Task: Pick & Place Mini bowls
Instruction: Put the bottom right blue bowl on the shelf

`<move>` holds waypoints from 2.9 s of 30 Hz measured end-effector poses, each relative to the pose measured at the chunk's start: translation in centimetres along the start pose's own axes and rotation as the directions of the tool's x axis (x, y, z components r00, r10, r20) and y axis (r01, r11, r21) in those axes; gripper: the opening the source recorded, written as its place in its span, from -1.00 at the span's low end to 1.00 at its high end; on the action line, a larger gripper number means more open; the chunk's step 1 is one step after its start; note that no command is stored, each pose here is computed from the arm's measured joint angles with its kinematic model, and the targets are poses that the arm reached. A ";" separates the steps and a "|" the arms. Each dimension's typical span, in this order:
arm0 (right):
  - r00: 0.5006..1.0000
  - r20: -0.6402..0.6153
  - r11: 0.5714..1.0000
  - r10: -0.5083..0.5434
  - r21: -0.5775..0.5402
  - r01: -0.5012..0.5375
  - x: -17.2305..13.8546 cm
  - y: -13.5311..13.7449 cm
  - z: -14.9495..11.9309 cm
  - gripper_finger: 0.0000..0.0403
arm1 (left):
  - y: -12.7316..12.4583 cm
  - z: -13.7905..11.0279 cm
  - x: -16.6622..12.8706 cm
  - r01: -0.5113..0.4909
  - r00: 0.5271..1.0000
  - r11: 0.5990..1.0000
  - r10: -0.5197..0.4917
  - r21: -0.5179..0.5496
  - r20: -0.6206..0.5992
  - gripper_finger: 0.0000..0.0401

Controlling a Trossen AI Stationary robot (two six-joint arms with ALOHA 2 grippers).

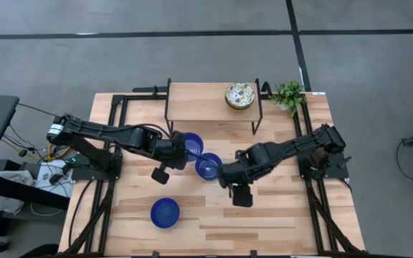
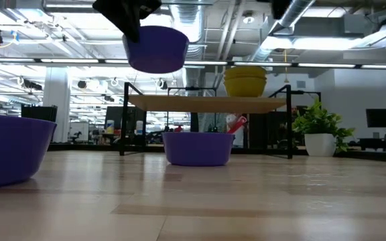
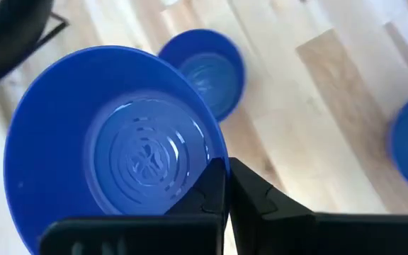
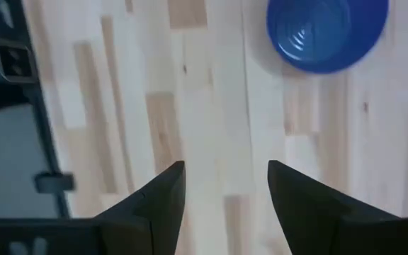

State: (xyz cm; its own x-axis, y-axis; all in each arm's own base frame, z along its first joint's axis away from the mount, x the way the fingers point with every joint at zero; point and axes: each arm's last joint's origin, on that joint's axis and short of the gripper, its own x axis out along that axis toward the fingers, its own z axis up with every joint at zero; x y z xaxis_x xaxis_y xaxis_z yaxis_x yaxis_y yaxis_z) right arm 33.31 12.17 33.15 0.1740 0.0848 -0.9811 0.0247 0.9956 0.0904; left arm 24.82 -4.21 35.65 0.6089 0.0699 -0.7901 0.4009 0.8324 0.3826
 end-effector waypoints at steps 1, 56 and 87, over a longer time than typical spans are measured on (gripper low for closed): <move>1.000 -0.008 1.000 -0.018 -0.015 0.018 0.0 0.4 -0.3 -0.05 | 0.2 -0.1 -0.2 -0.011 1.000 1.000 0.011 -0.003 0.001 -0.99; 0.817 0.575 0.988 0.039 0.099 -0.117 -2.1 -4.3 -14.4 -0.13 | 15.7 -6.4 4.4 -0.332 0.938 0.919 0.297 -0.212 -0.179 -0.99; 0.803 0.595 0.984 0.023 0.130 -0.124 -2.2 -4.9 -13.9 -0.13 | 16.3 -6.3 4.6 -0.379 0.922 0.900 0.347 -0.216 -0.172 -0.62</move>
State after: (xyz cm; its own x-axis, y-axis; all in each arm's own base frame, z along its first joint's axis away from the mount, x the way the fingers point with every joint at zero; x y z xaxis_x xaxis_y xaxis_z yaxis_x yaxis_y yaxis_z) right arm 19.17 7.68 32.47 0.7264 0.0669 -0.6840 0.1310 0.9635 0.2333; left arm 29.84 13.15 35.25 0.5826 0.4475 -0.6785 -0.0173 0.8414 0.5401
